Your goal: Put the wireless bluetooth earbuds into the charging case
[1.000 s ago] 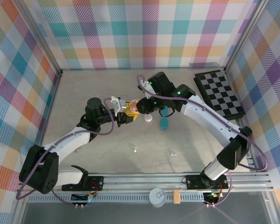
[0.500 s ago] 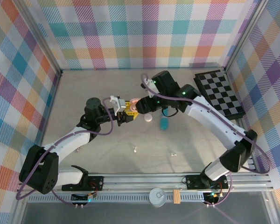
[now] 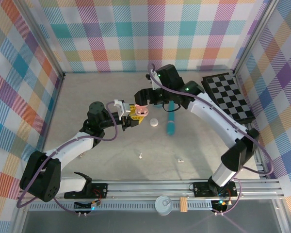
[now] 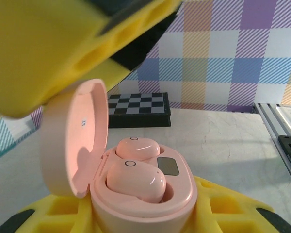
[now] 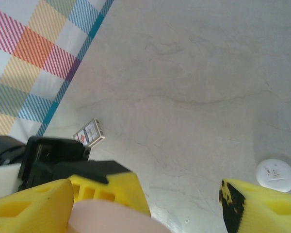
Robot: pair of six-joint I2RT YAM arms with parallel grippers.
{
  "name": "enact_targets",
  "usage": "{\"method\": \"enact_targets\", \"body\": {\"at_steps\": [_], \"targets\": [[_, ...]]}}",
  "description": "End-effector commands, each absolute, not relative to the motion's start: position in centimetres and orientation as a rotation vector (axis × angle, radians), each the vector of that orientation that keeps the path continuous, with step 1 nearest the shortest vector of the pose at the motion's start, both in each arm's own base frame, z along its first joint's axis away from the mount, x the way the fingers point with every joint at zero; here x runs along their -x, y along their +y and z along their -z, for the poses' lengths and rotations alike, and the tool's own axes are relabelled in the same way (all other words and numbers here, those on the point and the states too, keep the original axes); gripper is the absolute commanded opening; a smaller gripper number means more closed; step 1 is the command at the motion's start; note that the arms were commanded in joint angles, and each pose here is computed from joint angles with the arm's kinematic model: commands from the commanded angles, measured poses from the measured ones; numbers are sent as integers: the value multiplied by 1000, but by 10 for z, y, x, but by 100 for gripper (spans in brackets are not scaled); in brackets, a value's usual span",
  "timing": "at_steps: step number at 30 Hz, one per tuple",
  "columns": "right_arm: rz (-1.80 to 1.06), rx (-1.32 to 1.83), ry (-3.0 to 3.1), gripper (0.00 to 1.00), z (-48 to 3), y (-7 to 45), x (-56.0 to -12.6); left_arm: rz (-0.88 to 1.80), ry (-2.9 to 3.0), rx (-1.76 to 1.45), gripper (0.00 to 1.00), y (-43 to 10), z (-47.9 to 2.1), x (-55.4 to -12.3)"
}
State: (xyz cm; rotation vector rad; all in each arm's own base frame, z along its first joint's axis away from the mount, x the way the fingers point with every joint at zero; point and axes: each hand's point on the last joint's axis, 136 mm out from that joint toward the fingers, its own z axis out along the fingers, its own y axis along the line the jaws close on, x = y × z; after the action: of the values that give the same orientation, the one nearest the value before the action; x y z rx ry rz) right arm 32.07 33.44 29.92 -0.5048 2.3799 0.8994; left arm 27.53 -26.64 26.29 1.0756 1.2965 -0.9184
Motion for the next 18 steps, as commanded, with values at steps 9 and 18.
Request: {"method": "enact_targets", "body": {"at_steps": [9,18], "targets": [[-999,395,2382,82,-306,316,-298,886,1191,-1007,27,-266,-289,-281],[-1551,159,2213,87,-334,306,-291,887,1146,-946,27,-262,-311,-280]]}}
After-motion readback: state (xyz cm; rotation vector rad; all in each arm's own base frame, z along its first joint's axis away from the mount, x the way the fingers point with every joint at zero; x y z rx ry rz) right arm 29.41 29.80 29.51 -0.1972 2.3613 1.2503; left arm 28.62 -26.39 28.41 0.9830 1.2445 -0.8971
